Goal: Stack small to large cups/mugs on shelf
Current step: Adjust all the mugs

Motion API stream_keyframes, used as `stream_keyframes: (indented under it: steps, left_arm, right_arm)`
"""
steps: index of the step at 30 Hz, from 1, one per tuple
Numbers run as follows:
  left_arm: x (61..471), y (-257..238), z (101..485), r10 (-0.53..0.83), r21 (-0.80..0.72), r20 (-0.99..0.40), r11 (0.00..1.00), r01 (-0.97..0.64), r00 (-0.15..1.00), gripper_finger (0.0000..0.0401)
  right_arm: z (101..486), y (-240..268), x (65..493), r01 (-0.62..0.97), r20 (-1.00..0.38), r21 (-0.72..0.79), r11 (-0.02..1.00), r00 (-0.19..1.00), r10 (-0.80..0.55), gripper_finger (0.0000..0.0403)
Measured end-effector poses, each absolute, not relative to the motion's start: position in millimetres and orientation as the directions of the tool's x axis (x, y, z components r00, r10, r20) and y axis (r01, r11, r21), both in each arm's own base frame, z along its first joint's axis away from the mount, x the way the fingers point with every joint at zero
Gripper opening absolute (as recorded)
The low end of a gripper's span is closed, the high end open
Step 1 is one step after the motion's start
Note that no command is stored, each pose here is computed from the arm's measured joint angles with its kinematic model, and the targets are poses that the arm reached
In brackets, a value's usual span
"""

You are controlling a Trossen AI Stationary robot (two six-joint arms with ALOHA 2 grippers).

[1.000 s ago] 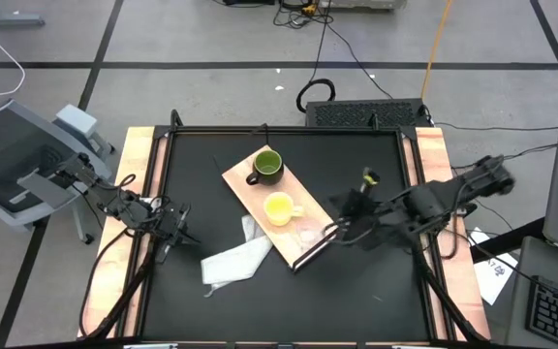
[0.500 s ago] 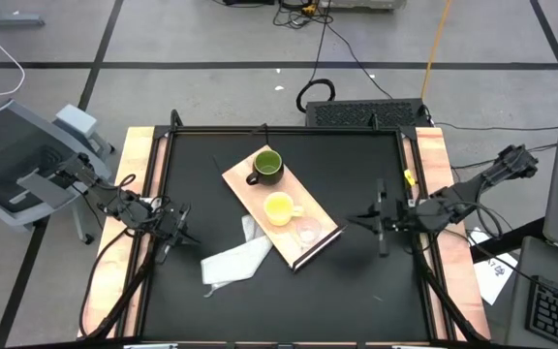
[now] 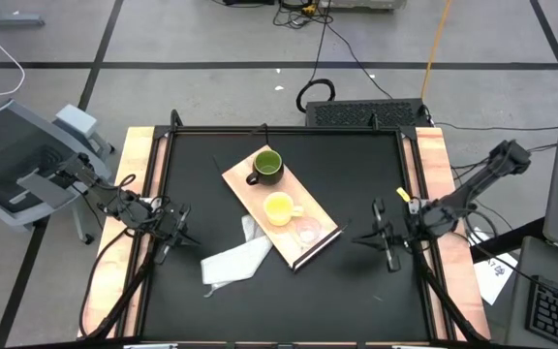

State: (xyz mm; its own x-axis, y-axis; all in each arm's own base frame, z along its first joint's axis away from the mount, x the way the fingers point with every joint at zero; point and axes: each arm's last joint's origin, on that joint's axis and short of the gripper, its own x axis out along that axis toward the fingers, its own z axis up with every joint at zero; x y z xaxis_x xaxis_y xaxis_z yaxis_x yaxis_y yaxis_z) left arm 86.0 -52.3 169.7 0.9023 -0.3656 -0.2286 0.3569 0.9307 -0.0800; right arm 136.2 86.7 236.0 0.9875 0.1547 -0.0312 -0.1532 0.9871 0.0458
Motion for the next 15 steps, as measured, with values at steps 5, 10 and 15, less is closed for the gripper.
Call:
stream_keyframes:
  steps: [5,10,15]
  left_arm:
    - [86.1,-52.4,169.8,-0.366,-0.093,-0.228,0.931,0.354,0.902,0.0031]
    - [85.9,-52.9,169.9,-0.383,-0.124,-0.227,0.923,0.363,0.895,0.0031]
    - [85.8,-53.1,169.9,-0.39,-0.134,-0.228,0.92,0.368,0.892,0.0031]
  right_arm:
    - [214.4,86.8,130.1,-0.179,0.019,0.07,0.981,0.984,0.178,0.0]
    - [198.0,83.8,123.2,-0.194,0.085,0.063,0.979,0.978,0.189,0.0]
    - [188.5,80.7,119.5,-0.195,0.106,0.058,0.979,0.976,0.188,0.0]
